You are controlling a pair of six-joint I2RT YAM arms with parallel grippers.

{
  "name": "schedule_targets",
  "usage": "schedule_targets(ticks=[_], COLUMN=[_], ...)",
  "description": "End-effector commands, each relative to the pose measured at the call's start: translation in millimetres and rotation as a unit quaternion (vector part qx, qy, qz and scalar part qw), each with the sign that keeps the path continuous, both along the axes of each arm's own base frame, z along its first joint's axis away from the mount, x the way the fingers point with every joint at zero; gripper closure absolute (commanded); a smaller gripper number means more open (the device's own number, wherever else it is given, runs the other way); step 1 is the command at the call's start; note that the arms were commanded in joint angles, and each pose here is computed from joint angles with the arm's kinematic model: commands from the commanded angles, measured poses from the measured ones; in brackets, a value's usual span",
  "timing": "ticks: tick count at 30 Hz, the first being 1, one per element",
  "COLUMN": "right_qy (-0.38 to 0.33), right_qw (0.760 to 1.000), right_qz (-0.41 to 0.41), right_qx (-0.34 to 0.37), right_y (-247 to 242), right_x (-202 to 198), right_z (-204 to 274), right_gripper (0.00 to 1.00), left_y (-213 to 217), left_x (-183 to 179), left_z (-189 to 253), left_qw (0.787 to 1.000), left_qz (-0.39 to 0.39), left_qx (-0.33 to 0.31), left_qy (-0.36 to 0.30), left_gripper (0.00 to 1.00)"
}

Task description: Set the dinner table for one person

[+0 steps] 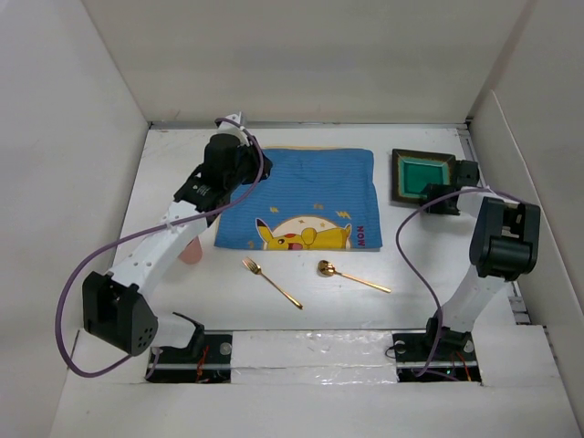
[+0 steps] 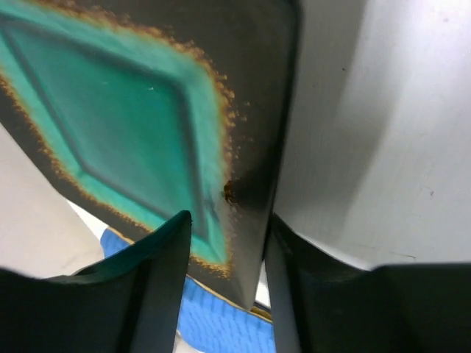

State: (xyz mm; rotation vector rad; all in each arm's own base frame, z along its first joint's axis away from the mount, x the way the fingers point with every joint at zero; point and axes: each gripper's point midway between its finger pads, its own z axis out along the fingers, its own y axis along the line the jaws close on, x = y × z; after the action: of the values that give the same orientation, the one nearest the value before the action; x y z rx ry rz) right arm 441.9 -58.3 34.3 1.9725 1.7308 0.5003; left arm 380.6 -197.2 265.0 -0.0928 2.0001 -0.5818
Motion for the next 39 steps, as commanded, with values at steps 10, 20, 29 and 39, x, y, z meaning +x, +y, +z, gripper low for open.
schedule_targets(ticks=[10,20,29,39], right_qy=[-0.009,-0.212,-0.410,-0.394], right_qw=[0.998,0.939,0.793,0.651], right_qz=[-0.030,0.106,0.429,0.649], right_qx=[-0.057,-0.249,-0.136,0.011], right_y=[-17,-18,165,324], right_x=[-1,-4,-34,-41], right_z=[14,189,274,232], right_gripper=[1.00,1.00,1.00,1.00], left_y=[12,18,11,19], left_x=[-7,-16,-19,-30], left_z=[56,83,106,97], left_qw=[0.997,0.995,0.995,0.996], left_qz=[0.015,0.020,-0.001,0.006], left_qx=[-0.018,-0.026,-0.035,-0.029], left_qy=[-0.072,-0.090,-0.097,-0.087], left_gripper=[0.73,0.69,0.59,0.62])
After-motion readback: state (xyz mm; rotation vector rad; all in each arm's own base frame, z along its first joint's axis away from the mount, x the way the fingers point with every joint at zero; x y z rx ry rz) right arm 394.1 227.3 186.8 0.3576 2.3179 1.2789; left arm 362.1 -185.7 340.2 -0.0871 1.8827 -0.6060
